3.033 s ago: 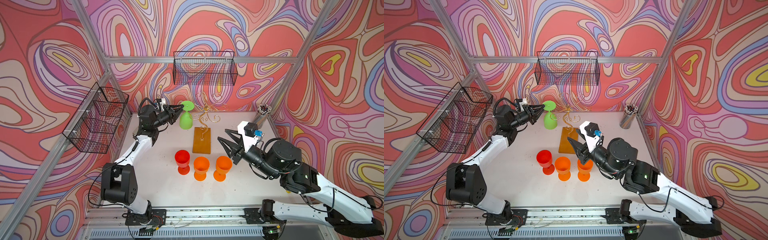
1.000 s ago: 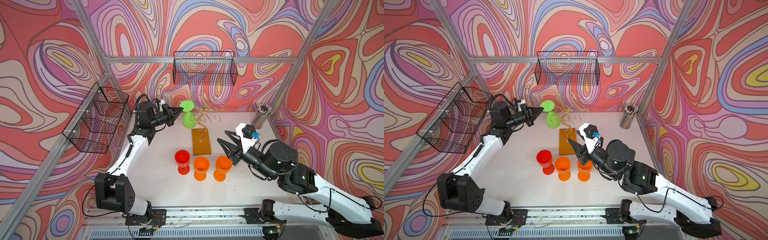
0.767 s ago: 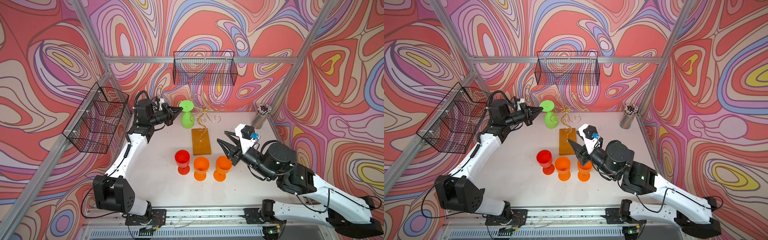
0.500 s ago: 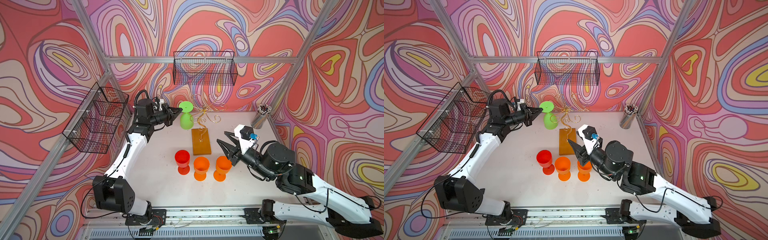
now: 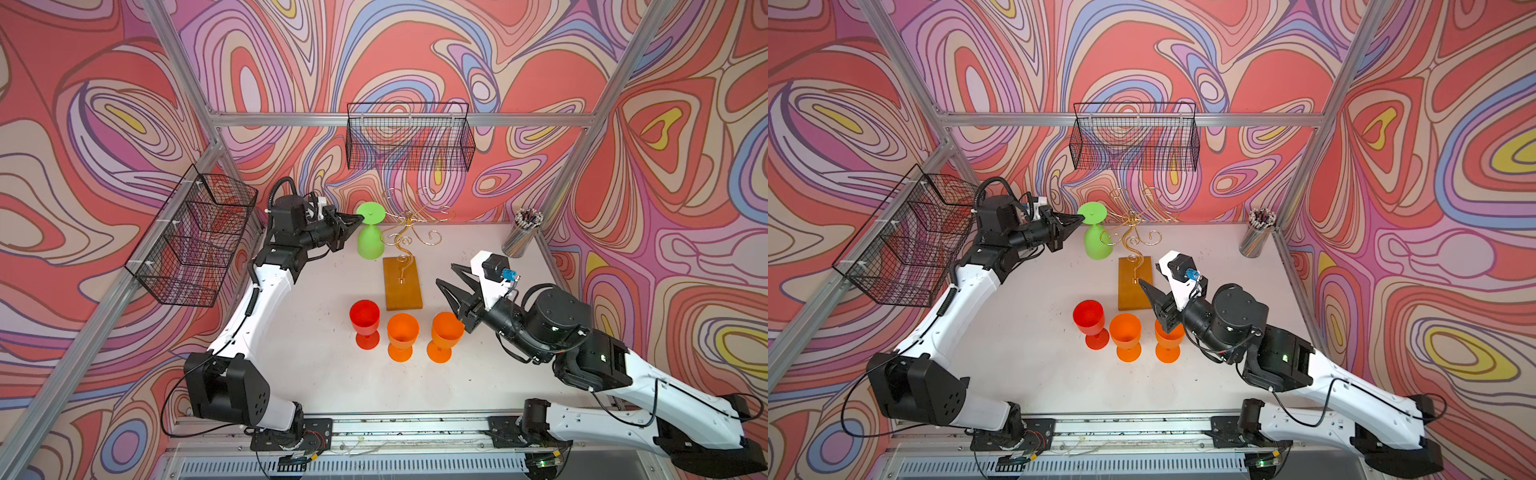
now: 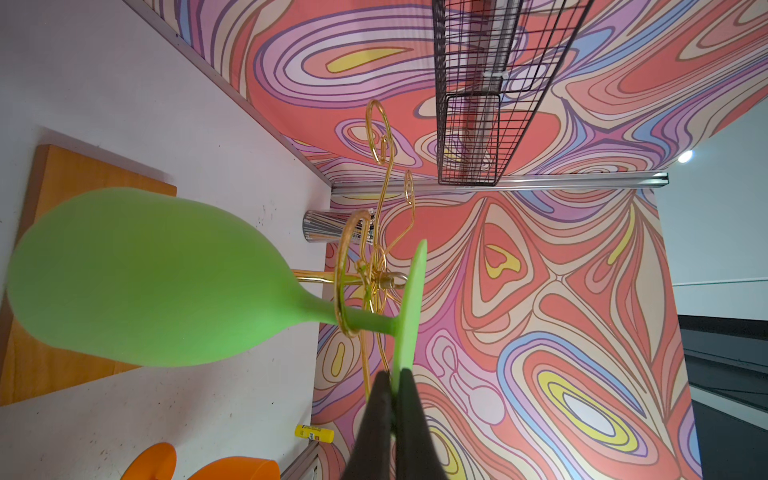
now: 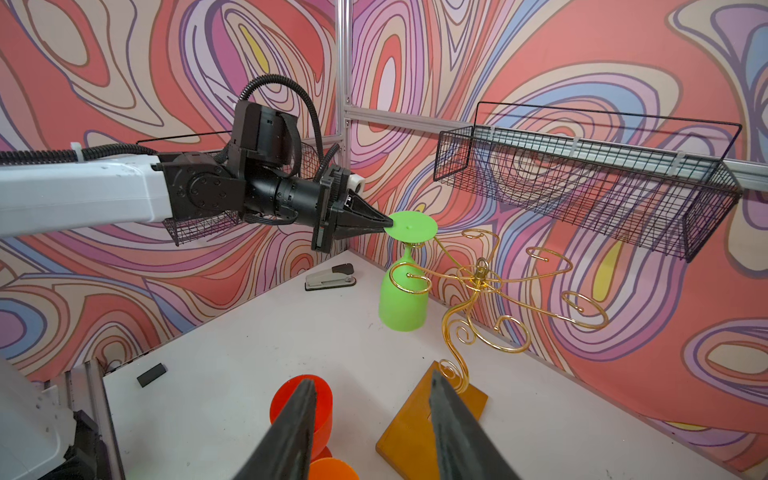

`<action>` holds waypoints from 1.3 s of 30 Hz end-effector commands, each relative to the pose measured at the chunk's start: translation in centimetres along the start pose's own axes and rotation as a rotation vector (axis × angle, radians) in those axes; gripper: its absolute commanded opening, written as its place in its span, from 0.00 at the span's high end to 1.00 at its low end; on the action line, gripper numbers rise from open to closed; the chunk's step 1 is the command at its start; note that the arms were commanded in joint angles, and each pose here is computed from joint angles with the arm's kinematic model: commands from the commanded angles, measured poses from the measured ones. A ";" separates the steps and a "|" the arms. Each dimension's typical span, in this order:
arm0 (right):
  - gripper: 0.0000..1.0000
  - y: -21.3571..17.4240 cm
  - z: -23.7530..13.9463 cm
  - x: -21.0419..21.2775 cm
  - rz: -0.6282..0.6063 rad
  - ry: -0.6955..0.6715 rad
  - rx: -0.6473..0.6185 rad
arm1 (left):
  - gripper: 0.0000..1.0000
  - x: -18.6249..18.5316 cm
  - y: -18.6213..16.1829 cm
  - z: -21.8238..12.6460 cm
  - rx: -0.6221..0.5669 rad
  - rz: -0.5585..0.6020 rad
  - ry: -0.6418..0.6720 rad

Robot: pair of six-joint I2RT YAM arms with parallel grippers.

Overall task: Take the wine glass off the wine glass rack
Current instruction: 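Lift the green glass up off the rack hook with the left gripper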

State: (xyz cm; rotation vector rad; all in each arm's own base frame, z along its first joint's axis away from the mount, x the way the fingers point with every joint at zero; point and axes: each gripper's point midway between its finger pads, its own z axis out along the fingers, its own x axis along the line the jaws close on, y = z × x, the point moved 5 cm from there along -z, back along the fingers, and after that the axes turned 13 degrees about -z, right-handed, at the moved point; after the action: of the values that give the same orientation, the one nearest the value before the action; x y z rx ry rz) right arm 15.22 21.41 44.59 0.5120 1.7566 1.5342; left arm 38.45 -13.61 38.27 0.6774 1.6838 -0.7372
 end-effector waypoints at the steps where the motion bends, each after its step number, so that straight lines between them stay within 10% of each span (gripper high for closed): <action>1: 0.53 0.1 -0.4 -0.3 -0.002 -0.018 -0.014 | 1.00 -1.1 0.3 -0.3 -0.019 0.029 -0.016; 39: 0.53 -0.2 -0.5 -0.5 -0.006 -0.037 -0.011 | 1.00 -1.7 2.6 0.5 -0.051 -0.001 -0.063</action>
State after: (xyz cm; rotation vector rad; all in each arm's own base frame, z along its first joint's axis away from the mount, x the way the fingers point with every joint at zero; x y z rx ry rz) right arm 15.28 20.83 44.55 0.5279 1.7297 1.5225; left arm 40.38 -12.66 37.75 0.6117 1.7051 -0.7254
